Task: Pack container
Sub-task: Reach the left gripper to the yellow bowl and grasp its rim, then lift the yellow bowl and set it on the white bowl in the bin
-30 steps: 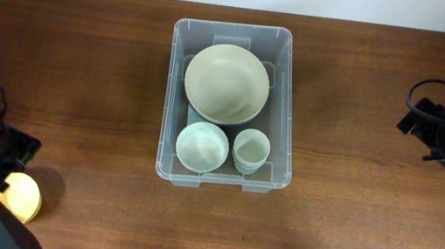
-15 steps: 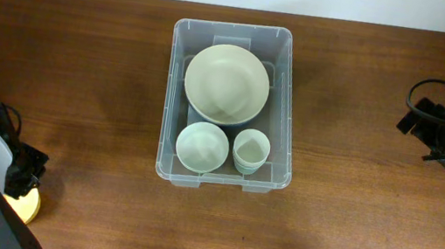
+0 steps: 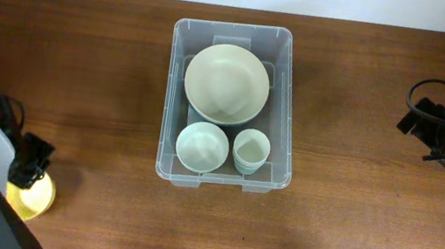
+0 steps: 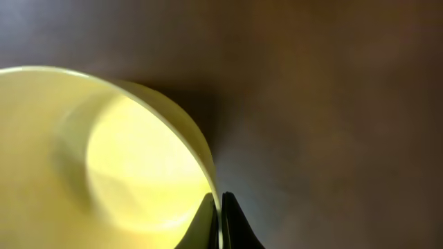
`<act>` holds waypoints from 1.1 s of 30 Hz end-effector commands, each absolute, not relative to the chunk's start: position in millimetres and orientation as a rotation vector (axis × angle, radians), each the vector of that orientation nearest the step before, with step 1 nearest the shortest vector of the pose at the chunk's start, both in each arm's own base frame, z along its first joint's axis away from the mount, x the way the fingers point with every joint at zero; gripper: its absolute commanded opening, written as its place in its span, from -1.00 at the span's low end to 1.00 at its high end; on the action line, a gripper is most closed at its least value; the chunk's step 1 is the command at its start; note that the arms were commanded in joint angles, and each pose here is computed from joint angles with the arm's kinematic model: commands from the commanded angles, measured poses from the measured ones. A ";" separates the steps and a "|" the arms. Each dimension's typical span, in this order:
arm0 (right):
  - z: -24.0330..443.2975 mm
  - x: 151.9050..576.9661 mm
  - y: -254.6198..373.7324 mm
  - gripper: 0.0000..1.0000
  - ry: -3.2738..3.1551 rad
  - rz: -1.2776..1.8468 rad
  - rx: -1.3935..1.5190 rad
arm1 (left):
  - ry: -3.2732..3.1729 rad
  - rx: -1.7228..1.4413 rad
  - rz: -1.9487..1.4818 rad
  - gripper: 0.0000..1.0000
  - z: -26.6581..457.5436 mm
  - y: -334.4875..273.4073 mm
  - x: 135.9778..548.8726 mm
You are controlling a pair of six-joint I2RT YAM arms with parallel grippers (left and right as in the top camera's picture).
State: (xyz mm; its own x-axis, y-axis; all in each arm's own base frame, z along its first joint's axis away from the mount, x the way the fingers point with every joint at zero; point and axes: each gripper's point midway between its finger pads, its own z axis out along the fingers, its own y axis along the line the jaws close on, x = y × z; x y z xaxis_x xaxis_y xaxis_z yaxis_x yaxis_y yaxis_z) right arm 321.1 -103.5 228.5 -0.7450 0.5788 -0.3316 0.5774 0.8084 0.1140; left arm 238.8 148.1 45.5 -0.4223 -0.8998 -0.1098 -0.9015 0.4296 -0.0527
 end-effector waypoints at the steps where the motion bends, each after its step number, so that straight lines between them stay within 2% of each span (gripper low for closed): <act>1: 226.1 321.3 -104.0 0.98 2.650 0.006 0.868 | 2.521 -1.292 -0.161 -0.99 111.5 107.0 291.8; 5: 226.1 321.3 -104.0 0.98 2.650 0.006 0.868 | 2.526 -0.924 -0.198 -0.99 185.6 41.1 326.3; 9: 226.1 321.4 -103.9 0.98 2.650 0.006 0.868 | 2.518 -0.588 -0.206 -0.99 239.5 -35.6 341.2; 13: 226.1 321.4 -104.0 0.98 2.650 0.006 0.868 | 2.506 -0.381 -0.272 -0.99 259.6 -99.3 340.0; 18: 226.1 321.3 -104.0 0.98 2.650 0.006 0.868 | 2.621 -0.083 -0.304 -0.99 231.8 -179.8 330.9; 22: 226.1 321.3 -104.0 0.98 2.650 0.006 0.868 | 2.712 0.091 -0.260 -0.99 197.1 -216.8 324.8; 31: 226.0 321.5 -104.0 0.98 2.650 0.006 0.868 | 2.874 0.171 -0.207 -0.99 141.4 -233.9 318.1; 32: 226.0 321.5 -104.0 0.98 2.650 0.006 0.868 | 2.877 0.171 -0.204 -0.89 140.2 -233.8 318.1; 33: 226.0 321.4 -103.9 0.98 2.651 0.006 0.868 | 2.880 0.172 -0.202 -0.66 139.0 -233.9 318.1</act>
State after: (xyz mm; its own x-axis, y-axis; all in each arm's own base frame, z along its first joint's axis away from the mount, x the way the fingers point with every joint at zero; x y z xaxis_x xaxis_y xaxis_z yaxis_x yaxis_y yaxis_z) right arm 321.1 -103.5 228.4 -0.7449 0.5792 -0.3312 0.5778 0.8082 0.1140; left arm 317.0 -227.8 138.2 -0.9639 0.0771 -0.2549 0.1094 0.9873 -0.1151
